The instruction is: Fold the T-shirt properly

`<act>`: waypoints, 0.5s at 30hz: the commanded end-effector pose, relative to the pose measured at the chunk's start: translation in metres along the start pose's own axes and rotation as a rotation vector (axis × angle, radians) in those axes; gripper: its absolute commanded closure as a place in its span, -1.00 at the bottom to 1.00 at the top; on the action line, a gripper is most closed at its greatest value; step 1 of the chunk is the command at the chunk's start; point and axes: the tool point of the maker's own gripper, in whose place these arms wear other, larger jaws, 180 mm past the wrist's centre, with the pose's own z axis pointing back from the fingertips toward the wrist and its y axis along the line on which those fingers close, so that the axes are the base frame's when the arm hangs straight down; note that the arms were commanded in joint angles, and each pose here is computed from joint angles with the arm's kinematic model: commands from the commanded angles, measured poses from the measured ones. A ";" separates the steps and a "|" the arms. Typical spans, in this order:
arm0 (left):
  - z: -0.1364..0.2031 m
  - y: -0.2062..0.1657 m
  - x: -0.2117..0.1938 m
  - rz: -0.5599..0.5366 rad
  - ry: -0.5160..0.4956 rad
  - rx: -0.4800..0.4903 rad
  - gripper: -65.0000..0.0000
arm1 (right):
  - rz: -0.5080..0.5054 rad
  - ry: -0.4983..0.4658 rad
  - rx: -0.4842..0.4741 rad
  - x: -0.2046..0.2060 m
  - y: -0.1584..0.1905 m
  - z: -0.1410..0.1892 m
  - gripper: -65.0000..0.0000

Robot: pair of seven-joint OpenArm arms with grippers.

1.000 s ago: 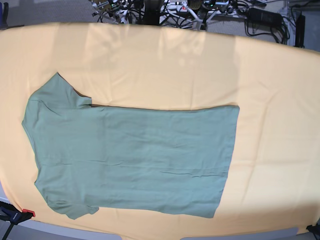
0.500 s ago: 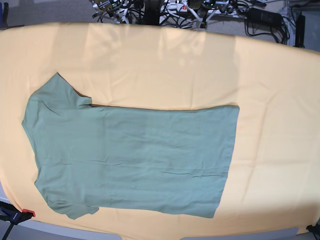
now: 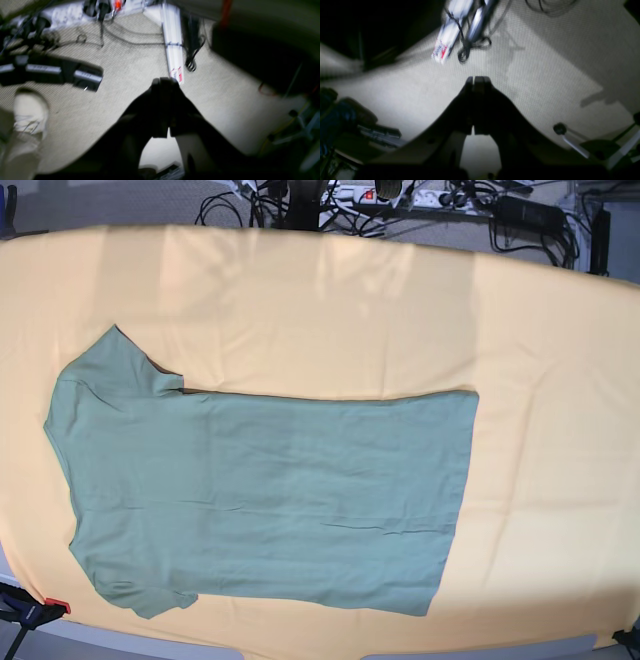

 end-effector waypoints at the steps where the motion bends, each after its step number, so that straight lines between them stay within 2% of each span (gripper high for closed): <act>1: 0.006 -0.001 -0.008 -0.015 0.004 -0.013 1.00 | 0.004 -0.007 0.013 -0.006 0.006 0.006 1.00; 5: 0.041 0.004 -0.025 -0.159 -0.003 -0.021 1.00 | 0.065 0.016 0.039 -0.035 0.020 0.036 1.00; 9: 0.087 -0.009 -0.023 -0.282 -0.059 -0.051 1.00 | 0.132 -0.046 0.040 -0.049 0.031 0.077 1.00; 15: 0.167 -0.008 0.003 -0.443 -0.133 -0.024 1.00 | 0.206 -0.134 -0.051 -0.051 0.032 0.161 1.00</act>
